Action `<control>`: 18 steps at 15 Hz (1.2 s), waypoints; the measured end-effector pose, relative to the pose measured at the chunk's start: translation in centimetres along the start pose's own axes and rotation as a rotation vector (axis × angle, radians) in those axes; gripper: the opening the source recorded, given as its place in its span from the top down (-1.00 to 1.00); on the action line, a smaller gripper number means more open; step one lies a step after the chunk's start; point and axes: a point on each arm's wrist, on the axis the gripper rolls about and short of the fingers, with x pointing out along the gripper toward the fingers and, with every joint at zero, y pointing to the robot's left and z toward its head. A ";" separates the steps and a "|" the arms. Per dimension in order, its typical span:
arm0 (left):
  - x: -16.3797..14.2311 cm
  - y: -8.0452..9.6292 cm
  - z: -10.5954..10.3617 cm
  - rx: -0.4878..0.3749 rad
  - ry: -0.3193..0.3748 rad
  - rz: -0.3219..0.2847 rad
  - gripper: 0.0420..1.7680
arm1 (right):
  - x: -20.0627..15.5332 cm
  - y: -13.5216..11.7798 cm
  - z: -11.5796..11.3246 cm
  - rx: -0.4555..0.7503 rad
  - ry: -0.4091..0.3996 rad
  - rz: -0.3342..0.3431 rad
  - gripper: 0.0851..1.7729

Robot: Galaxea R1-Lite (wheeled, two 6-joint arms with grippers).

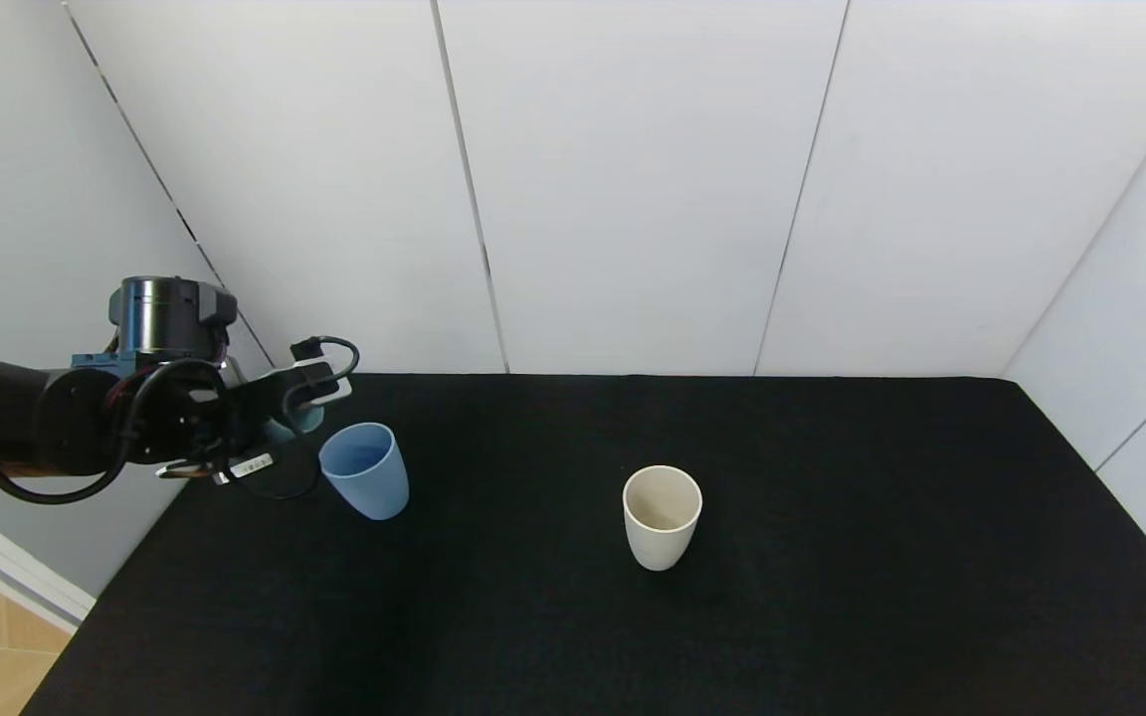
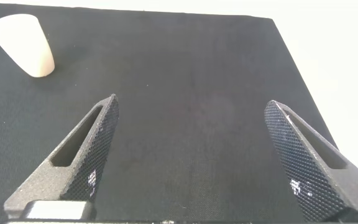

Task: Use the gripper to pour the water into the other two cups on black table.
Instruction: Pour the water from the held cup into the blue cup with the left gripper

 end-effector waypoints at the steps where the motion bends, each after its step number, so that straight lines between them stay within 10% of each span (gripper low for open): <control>1: -0.1 0.0 0.1 0.015 0.006 0.005 -0.28 | 0.0 0.0 0.0 0.000 0.000 0.000 -0.93; 18: -0.5 0.3 0.8 0.114 0.028 0.037 -0.28 | 0.0 0.0 0.0 0.000 0.000 0.000 -0.93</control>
